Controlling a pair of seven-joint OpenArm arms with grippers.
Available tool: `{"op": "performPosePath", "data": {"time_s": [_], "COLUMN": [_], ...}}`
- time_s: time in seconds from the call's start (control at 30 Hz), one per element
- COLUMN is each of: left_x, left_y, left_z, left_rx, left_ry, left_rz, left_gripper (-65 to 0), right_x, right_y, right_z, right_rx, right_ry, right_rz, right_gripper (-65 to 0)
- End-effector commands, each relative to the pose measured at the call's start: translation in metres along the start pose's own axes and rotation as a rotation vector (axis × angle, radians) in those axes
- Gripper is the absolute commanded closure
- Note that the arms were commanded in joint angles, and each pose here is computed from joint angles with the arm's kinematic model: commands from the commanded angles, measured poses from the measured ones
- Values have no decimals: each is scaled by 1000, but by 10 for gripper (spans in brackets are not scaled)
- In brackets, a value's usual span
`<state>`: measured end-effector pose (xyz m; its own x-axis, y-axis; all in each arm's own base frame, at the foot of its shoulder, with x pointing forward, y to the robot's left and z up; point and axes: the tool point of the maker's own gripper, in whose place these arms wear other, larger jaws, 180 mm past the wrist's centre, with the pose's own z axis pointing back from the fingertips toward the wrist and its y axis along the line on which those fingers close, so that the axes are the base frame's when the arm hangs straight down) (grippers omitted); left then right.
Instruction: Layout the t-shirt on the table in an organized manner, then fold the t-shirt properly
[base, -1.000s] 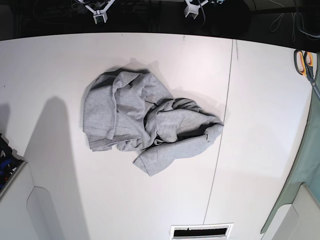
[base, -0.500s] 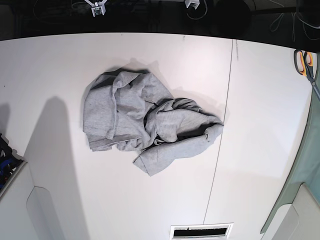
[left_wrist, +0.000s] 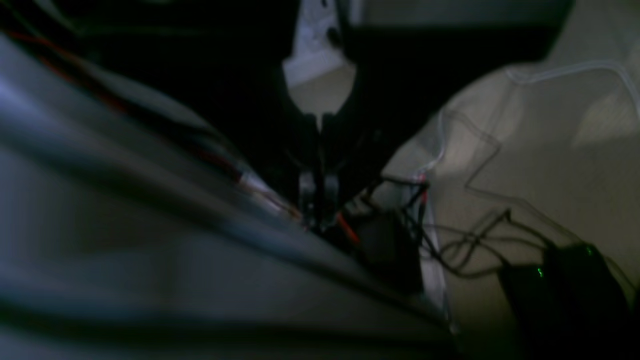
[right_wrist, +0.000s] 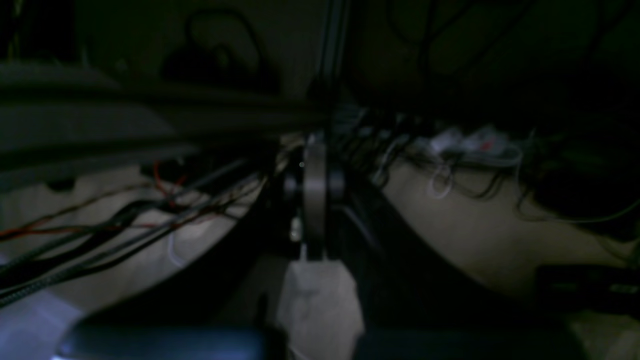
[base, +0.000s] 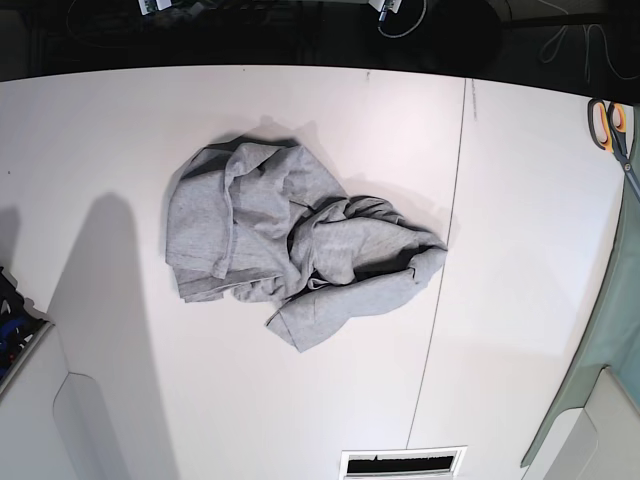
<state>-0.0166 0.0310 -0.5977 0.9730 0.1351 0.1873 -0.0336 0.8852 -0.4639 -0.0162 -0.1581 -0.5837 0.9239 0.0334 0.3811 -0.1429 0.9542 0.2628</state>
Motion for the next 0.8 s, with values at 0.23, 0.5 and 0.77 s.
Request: {"op": "performPosePath", "data": {"time_s": [0.23,0.5,0.77], "left_x": [63,125,185], "left_y": [13,4,-22], "left_z": [58,131,175], "left_rx": [30,29,2], "left_ry": [-223,-394,-541], "left_rz": [30,-176,-354], "left_gripper": [0,0,-50], "right_x": [45,120,211], "right_y": [24,62,78], "right_z": [54,94,101], "right_rx": [107,190,222], "right_ry": [-161,-358,-568], "right_rz": [95,159,183], "right_gripper": [0,0,-65]}}
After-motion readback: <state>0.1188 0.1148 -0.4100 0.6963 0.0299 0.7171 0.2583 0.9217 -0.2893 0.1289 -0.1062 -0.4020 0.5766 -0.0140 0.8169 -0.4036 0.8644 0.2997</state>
